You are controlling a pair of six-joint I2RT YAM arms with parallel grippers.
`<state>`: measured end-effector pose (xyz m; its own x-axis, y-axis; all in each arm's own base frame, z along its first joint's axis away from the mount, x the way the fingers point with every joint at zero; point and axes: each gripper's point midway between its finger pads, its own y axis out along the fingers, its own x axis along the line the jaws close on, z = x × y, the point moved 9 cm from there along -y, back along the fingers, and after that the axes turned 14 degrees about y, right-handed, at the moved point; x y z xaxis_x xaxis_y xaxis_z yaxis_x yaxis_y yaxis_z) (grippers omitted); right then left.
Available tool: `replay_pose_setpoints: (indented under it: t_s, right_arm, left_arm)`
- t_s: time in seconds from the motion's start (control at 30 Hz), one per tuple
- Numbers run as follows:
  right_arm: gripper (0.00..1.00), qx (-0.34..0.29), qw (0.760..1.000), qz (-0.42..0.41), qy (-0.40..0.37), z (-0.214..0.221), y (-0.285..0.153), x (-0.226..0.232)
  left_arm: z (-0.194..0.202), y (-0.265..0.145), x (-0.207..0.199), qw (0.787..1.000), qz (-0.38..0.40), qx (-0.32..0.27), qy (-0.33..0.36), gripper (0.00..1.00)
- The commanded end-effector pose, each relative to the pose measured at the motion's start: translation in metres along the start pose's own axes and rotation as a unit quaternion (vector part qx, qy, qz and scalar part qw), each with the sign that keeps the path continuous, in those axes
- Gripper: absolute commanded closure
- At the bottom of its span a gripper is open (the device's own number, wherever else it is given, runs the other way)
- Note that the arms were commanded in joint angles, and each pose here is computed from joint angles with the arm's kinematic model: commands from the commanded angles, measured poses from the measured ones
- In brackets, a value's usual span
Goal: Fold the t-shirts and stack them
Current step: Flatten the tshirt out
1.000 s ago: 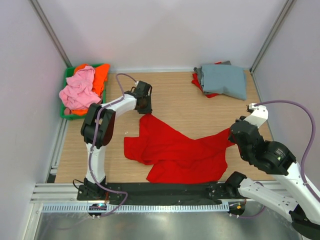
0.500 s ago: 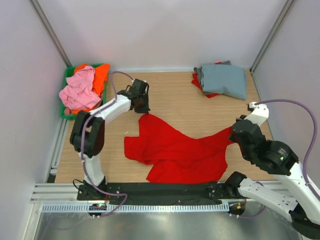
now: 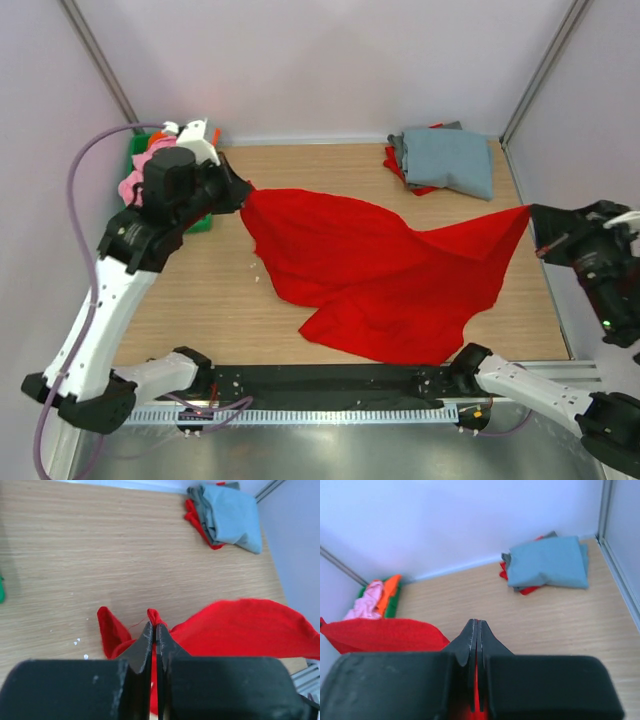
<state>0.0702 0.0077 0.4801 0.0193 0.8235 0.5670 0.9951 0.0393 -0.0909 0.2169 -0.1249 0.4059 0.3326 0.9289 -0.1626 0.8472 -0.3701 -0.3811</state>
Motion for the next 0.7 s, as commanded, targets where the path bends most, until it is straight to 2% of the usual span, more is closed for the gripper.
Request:
replay_pose_setpoints:
  t_s: [0.0, 0.17, 0.33, 0.47, 0.67]
  right_arm:
    - [0.99, -0.033, 0.997, -0.073, -0.009, -0.033, -0.021, 0.008]
    - [0.99, -0.048, 0.986, -0.159, -0.013, -0.057, -0.044, 0.014]
    - [0.99, -0.069, 0.969, -0.237, -0.013, -0.077, -0.071, 0.015]
    - [0.99, -0.090, 0.953, -0.290, -0.010, -0.089, -0.089, 0.014]
    - [0.99, -0.166, 0.915, -0.366, 0.028, -0.117, -0.133, -0.002]
  left_arm:
    - [-0.006, -0.054, 0.003, 1.000, 0.002, -0.011, 0.019, 1.00]
    - [-0.013, -0.131, 0.005, 0.996, 0.022, -0.086, 0.023, 1.00]
    - [-0.013, -0.175, 0.001, 0.991, 0.065, -0.116, 0.019, 1.00]
    - [-0.016, -0.219, -0.002, 0.979, 0.103, -0.172, 0.030, 1.00]
    - [-0.015, -0.263, -0.004, 0.960, 0.143, -0.235, 0.043, 1.00]
